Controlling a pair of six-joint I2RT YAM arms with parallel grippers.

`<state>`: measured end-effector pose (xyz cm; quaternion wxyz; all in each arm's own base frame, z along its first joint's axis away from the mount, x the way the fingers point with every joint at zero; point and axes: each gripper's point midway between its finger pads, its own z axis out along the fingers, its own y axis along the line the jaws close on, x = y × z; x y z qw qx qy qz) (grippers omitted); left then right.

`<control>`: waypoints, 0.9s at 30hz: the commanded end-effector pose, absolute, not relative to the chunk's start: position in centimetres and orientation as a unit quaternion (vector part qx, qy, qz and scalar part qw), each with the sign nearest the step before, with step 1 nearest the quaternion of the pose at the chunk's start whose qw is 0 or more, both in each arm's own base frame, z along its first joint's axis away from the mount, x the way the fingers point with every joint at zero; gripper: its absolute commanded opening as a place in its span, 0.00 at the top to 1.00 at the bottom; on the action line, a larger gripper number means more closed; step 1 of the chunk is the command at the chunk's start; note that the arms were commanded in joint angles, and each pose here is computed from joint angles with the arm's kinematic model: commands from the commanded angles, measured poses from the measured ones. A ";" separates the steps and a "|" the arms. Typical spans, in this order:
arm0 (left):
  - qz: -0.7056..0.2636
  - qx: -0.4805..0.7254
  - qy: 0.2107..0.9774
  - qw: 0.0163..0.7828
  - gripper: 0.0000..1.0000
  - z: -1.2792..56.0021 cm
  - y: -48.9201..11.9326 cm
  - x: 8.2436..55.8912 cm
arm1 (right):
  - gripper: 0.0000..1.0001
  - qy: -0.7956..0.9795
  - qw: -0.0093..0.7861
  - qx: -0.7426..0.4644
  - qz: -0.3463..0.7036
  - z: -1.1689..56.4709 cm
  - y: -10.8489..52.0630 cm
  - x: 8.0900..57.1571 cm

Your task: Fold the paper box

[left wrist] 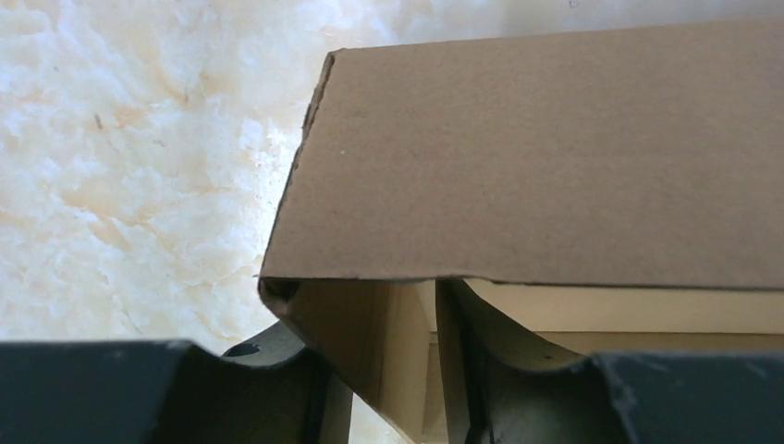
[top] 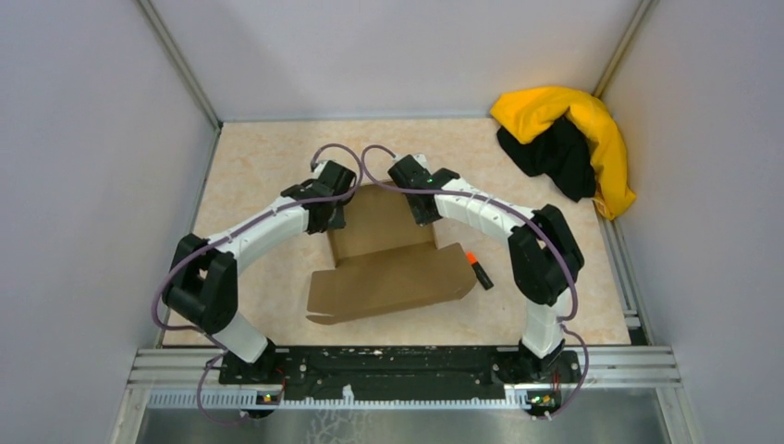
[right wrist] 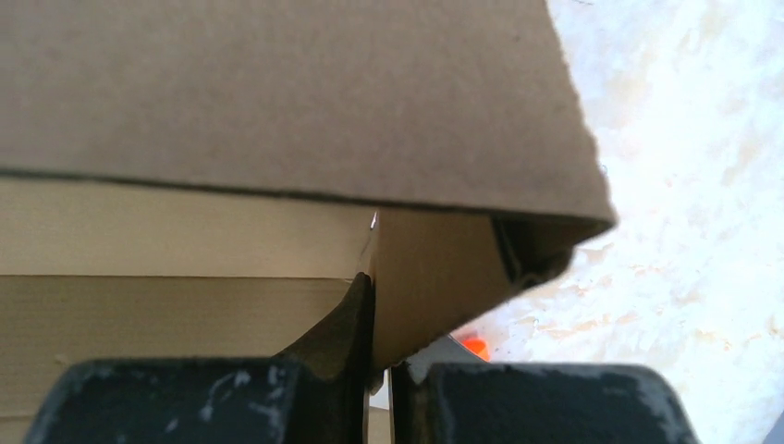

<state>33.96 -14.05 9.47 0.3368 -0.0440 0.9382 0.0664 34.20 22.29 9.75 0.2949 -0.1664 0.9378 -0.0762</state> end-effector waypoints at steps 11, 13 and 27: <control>-0.097 0.032 0.973 0.206 0.52 6.0 -18.7 34.5 | 0.83 0.950 0.094 -0.296 0.036 7.5 25.8 30.2; -0.117 0.032 0.971 0.205 0.47 6.3 -19.0 34.4 | 0.68 0.949 0.102 -0.292 0.058 8.0 26.0 30.7; -0.279 0.056 0.927 0.246 0.27 11.2 -21.1 37.2 | 0.10 0.938 0.202 -0.229 0.163 13.9 26.0 36.8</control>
